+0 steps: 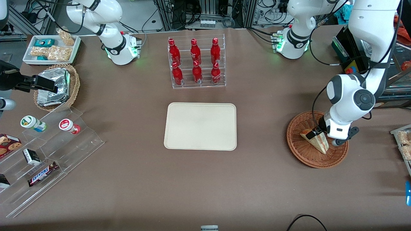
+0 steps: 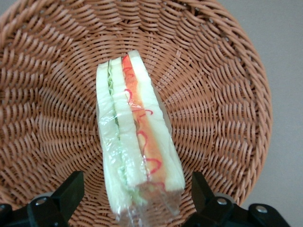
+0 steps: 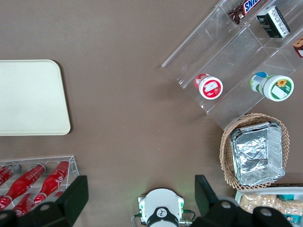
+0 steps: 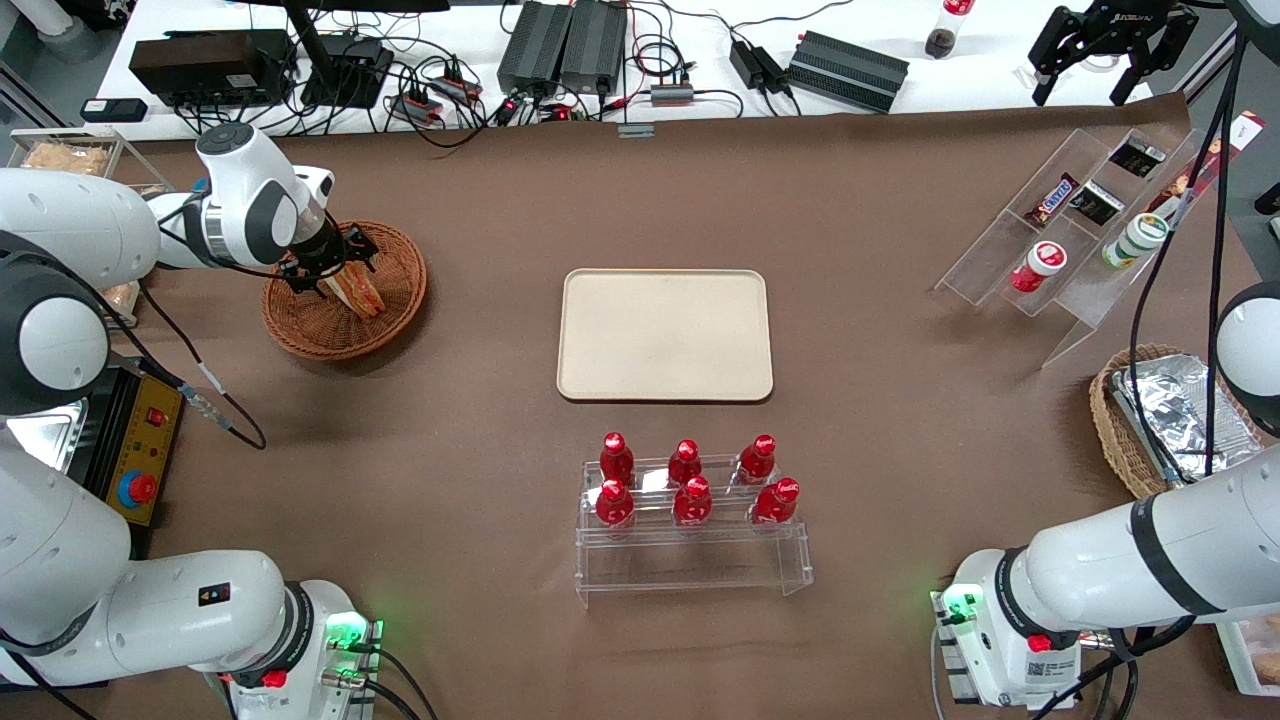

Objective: Place sandwich from basket to tray
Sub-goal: 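Close the left gripper on the sandwich and lift it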

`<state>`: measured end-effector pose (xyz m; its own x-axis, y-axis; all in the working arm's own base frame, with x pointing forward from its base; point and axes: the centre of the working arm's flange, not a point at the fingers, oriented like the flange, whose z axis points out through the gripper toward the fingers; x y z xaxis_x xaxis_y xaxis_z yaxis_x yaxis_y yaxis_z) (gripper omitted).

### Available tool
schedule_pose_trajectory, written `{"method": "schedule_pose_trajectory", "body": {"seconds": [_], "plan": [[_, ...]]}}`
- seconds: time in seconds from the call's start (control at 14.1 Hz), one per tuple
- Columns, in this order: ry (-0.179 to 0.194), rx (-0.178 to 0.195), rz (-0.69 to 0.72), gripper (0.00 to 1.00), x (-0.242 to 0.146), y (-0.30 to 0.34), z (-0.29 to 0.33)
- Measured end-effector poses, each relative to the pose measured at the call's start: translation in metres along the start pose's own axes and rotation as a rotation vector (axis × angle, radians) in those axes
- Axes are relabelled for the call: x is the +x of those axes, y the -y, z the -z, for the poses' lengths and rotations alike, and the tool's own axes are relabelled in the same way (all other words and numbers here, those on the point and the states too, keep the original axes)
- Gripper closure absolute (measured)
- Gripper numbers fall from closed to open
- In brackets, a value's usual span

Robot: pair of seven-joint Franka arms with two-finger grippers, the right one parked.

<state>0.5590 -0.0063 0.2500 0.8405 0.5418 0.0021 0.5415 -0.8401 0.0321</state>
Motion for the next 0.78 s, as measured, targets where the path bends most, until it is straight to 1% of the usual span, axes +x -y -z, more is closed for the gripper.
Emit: {"method": "schedule_pose_trajectory", "body": {"seconds": [0.14, 0.21, 0.28, 0.5, 0.57, 0.64, 0.71, 0.78], "plan": [[0.001, 0.000, 0.005, 0.04, 0.0001, 0.0002, -0.0020], [0.001, 0.000, 0.007, 0.12, 0.0006, 0.0007, -0.0019], [0.000, 0.001, 0.009, 0.25, 0.0011, 0.0013, -0.0018], [0.000, 0.001, 0.010, 0.56, 0.0016, 0.0017, -0.0017], [-0.001, 0.000, 0.010, 0.62, 0.0017, 0.0017, -0.0015], [-0.001, 0.000, 0.010, 0.62, 0.0018, 0.0017, -0.0015], [-0.001, 0.000, 0.010, 0.67, 0.0021, 0.0015, -0.0011], [-0.001, 0.000, 0.008, 0.76, 0.0025, 0.0010, -0.0004]]}}
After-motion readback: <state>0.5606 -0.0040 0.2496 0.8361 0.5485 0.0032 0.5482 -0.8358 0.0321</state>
